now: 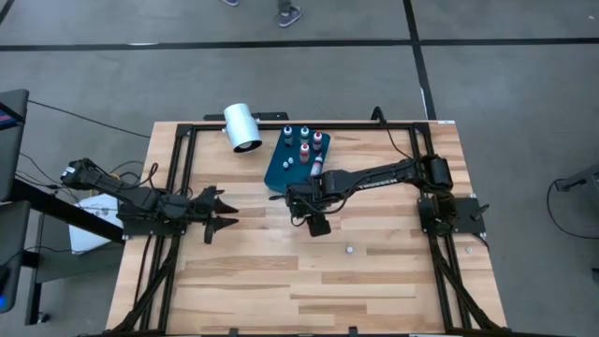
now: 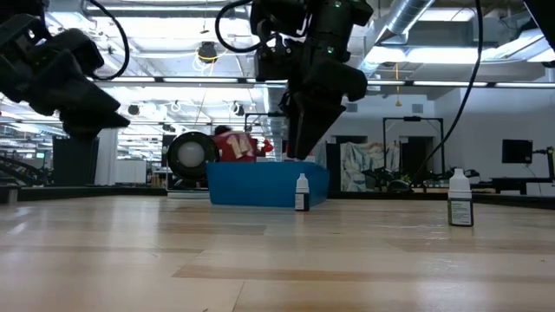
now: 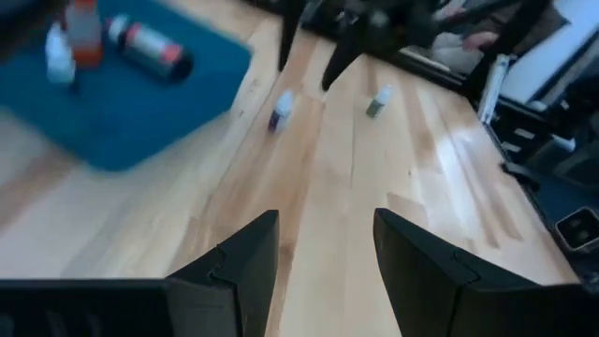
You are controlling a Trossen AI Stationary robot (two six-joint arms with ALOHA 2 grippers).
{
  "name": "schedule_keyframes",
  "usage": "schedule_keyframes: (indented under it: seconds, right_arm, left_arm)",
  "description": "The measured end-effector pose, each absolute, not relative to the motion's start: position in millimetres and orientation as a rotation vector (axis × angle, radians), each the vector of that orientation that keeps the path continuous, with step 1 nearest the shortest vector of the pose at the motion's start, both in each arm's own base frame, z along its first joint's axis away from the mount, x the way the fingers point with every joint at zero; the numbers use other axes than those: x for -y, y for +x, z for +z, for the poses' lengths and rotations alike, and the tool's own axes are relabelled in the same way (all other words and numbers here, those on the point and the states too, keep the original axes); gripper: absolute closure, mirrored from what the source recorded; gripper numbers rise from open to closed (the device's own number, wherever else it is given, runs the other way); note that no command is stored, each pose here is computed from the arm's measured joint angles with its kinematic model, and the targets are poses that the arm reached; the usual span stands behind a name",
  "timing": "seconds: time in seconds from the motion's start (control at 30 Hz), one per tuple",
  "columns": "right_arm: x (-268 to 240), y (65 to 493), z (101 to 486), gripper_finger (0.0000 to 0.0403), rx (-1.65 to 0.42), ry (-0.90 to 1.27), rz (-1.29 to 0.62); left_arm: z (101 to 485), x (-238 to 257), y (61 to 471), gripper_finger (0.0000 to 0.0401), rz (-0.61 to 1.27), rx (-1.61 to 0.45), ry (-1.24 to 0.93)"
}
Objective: Pick & Place food coloring
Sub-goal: Put the small violet food coloring bottle into the blue bin
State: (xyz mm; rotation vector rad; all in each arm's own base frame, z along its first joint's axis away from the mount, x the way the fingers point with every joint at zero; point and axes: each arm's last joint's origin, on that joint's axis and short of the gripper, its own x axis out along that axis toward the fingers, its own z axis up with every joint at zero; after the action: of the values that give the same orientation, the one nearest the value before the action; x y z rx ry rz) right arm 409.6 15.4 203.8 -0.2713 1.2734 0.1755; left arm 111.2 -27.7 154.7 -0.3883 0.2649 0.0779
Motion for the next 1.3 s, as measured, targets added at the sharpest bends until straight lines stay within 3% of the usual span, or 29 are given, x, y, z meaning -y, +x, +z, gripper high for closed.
schedule_keyframes:
  seconds: [0.27, 1.07, 1.3]
  right_arm:
    - [-17.9, 410.4, 204.2, 0.0196, -1.261, -0.281, 0.184]
    - [-19.6, 407.5, 202.3, 0.0196, -1.3, -0.27, 0.154]
    - [-22.1, 414.5, 152.8, 0.0196, -1.448, -0.293, 0.161]
  left_arm:
    - [167.8, 26.7, 115.0, 0.0234, -0.025, -0.147, -0.185]
    - [175.0, 9.9, 108.3, 0.0234, -0.172, -0.092, -0.248]
    - [173.7, 10.6, 107.9, 0.0234, -0.177, -0.106, -0.249]
